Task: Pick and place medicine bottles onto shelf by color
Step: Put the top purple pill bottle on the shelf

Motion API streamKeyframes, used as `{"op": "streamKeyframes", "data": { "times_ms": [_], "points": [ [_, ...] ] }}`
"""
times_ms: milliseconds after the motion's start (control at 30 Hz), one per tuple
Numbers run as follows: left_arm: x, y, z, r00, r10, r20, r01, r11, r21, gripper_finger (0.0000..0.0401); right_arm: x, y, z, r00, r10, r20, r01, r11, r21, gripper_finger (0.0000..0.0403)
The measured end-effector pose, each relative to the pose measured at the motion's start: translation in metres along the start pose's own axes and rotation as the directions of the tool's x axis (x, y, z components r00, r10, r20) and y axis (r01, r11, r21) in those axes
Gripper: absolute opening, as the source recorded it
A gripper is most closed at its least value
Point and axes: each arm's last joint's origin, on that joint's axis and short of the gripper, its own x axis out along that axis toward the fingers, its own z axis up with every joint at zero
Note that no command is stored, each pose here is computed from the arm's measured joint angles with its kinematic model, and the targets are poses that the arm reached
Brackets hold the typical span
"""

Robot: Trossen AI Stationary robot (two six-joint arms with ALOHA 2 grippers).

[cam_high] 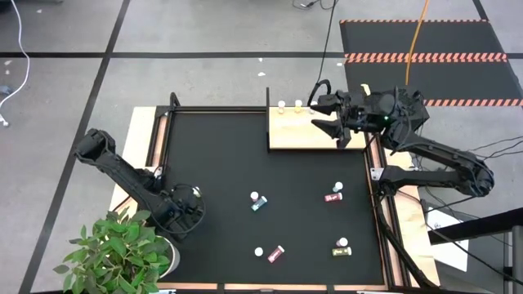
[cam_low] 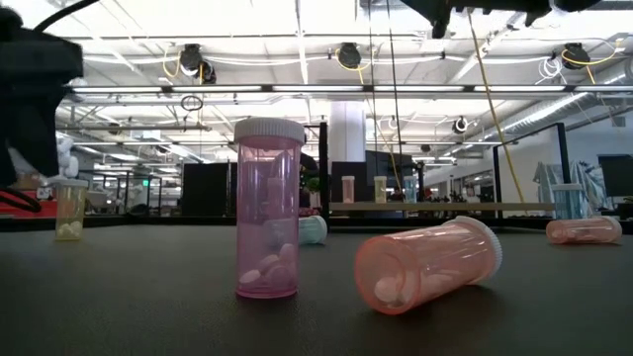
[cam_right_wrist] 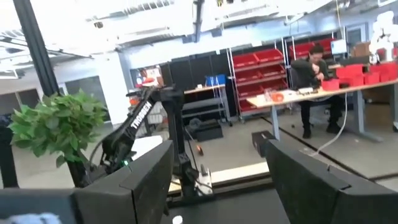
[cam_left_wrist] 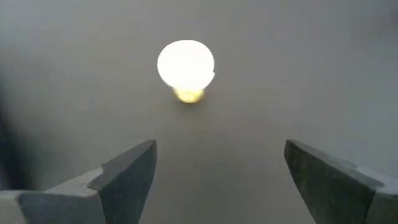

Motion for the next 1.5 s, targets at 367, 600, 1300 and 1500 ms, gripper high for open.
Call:
{"op": "streamKeyframes", "data": {
  "times_ms": [367, 600, 1300, 1500],
  "points": [
    [-0.03, -0.05, 0.046, 0.975, -0.217, 0.049, 0.198, 0.948, 0.247, 0.0296, -0.001, 0.002, 0.002, 0.992, -0.022, -0.121, 0.026, 0.999, 0.029, 0.0248],
    [-0.003, -0.083, 0.079, 0.887, -0.392, 0.243, 0.282, 0.878, 0.388, 0.0295, -0.007, 0.007, 0.002, 0.986, 0.044, -0.159, -0.034, 0.997, 0.064, 0.0248],
    [0.11, -0.115, 0.055, 0.828, -0.482, 0.286, 0.306, 0.817, 0.489, 0.0296, -0.04, 0.025, 0.005, 0.973, 0.029, -0.23, 0.001, 0.991, 0.131, 0.0248],
    [0.123, -0.119, 0.05, 0.823, -0.49, 0.288, 0.309, 0.811, 0.497, 0.0271, -0.039, 0.025, 0.004, 0.972, 0.028, -0.232, 0.011, 0.987, 0.163, 0.0248]
  ]
}}
